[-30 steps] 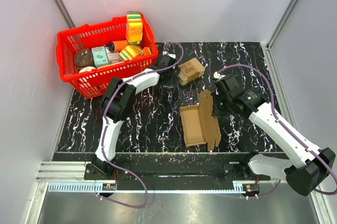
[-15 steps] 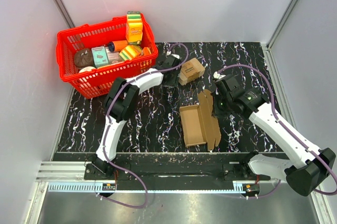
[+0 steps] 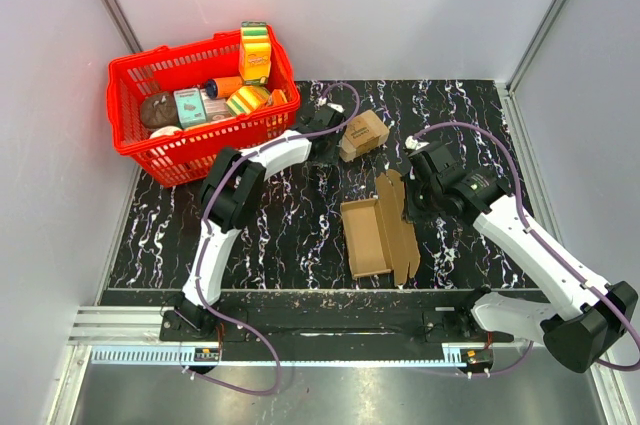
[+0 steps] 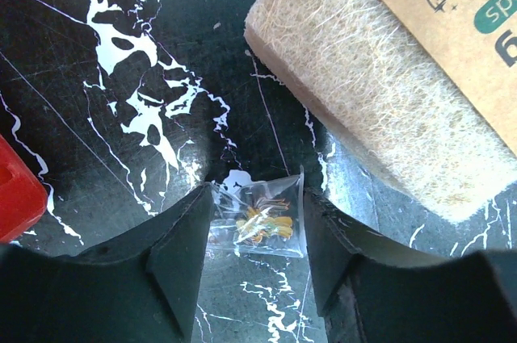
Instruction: Fold the paper box
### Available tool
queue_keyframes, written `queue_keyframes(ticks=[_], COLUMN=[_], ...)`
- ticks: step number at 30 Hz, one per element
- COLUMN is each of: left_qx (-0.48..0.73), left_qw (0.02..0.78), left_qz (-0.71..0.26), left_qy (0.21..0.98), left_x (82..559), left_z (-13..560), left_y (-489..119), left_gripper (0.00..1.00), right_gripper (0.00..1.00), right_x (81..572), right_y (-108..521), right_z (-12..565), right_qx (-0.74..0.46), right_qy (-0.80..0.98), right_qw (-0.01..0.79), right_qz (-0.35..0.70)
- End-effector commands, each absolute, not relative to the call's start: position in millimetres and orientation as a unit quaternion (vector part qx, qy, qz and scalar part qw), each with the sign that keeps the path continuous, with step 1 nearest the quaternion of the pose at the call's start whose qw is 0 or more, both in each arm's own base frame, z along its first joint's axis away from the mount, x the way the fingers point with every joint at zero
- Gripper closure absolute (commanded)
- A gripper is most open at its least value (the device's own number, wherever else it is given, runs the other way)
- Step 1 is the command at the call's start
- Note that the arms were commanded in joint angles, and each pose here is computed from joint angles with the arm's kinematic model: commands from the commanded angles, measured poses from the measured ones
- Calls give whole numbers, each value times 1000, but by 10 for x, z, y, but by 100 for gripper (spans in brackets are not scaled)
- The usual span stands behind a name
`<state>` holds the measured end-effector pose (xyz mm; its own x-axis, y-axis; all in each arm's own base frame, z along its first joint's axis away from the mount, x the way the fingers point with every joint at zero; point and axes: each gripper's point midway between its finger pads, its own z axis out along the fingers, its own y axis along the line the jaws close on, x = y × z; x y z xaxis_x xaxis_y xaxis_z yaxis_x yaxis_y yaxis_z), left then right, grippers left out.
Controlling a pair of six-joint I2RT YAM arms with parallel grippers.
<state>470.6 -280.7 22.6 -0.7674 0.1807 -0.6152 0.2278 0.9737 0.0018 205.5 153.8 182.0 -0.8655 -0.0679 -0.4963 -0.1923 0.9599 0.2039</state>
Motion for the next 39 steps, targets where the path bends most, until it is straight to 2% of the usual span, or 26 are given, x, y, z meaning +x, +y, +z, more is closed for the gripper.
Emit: queue_keyframes(ticks=[1, 12, 34, 39], left_qx=[115, 120, 121, 123], left_qw=[333, 319, 358, 373], left_qz=[-34, -36, -51, -58], left_qy=[935, 939, 924, 918], left_x=[4711, 4645, 4580, 4548], left_z=[356, 240, 725, 903], left_y=[-2790, -2792, -2730, -2701], left_gripper=[48, 58, 64, 71], right_gripper=[100, 100, 100, 100], right_x=[2128, 2122, 2130, 2133], right_y=[1589, 1574, 1584, 1597], right_z=[1909, 1911, 1893, 1877], right_qx=[-74, -73, -68, -67], right_qy=[948, 948, 946, 946], right_qw=[274, 276, 282, 279], right_qz=[142, 141, 147, 149])
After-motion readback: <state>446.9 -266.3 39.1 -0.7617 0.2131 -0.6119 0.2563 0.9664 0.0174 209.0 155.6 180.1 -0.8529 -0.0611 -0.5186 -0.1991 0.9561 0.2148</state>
